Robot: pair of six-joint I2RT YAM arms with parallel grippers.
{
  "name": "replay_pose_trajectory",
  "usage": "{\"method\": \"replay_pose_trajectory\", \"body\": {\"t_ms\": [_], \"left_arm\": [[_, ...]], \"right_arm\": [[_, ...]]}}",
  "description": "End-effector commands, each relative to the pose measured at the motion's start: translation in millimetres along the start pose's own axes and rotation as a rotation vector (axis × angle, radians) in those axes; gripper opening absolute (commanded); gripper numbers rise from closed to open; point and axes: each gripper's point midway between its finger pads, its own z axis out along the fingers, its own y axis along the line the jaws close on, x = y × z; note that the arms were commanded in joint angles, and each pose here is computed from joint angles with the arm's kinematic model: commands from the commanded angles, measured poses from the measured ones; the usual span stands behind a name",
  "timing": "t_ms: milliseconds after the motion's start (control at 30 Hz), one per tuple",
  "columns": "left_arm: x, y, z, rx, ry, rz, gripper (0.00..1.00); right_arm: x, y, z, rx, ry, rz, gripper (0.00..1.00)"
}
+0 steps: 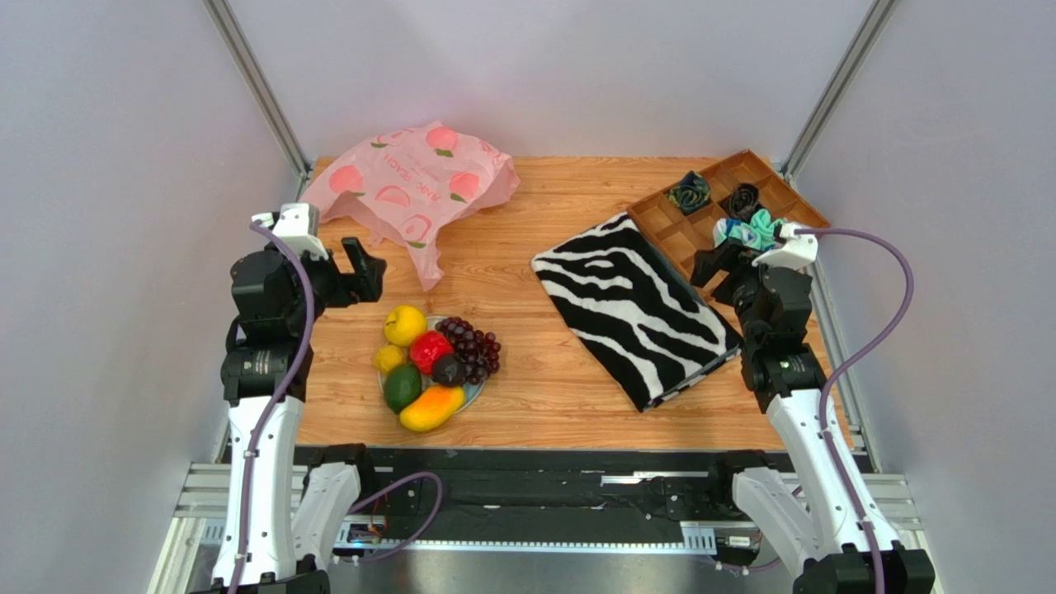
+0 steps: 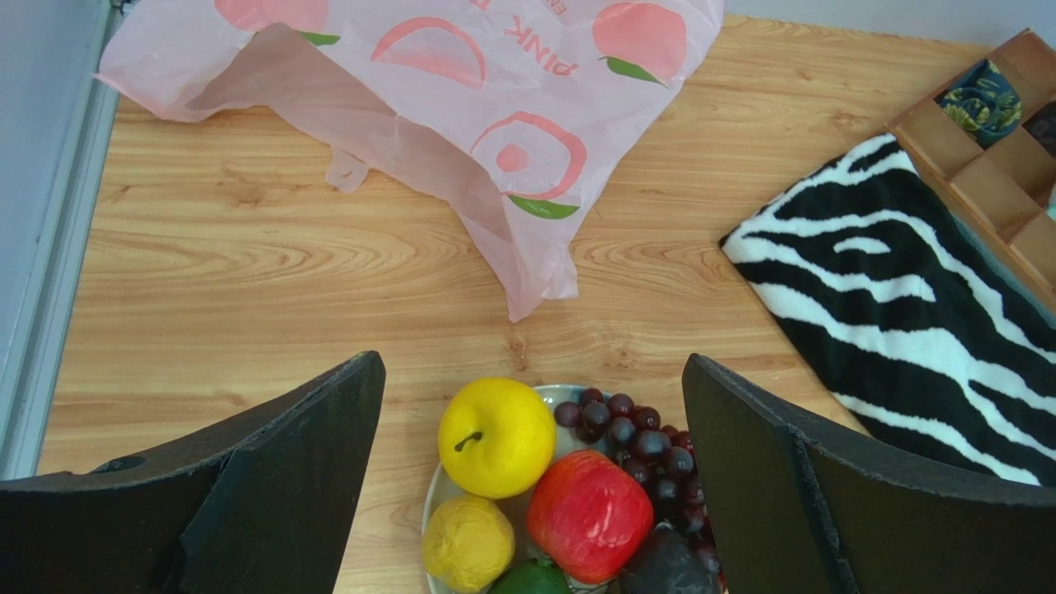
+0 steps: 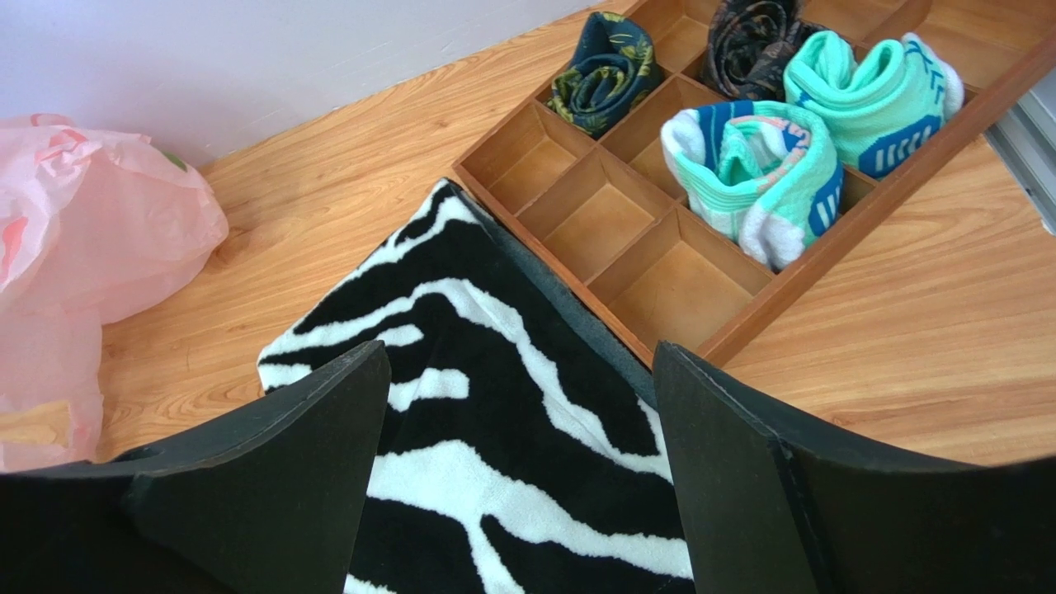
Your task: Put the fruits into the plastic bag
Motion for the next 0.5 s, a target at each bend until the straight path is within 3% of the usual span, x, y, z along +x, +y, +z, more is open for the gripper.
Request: {"method": "replay_pose_trajectory", "body": {"t_ms": [0,467], "left_arm": [[-21,-2,-8,-0.003,-0.079,0.027,0.99],[-20,4,-8,-0.044,-0.123,-0.021,0.99]], "right_arm": [[-25,22,-3,-0.097,-0.069,-0.02,0.82],[-29,42,-8,-0.209,-0.077,-0.041,0.8]]}}
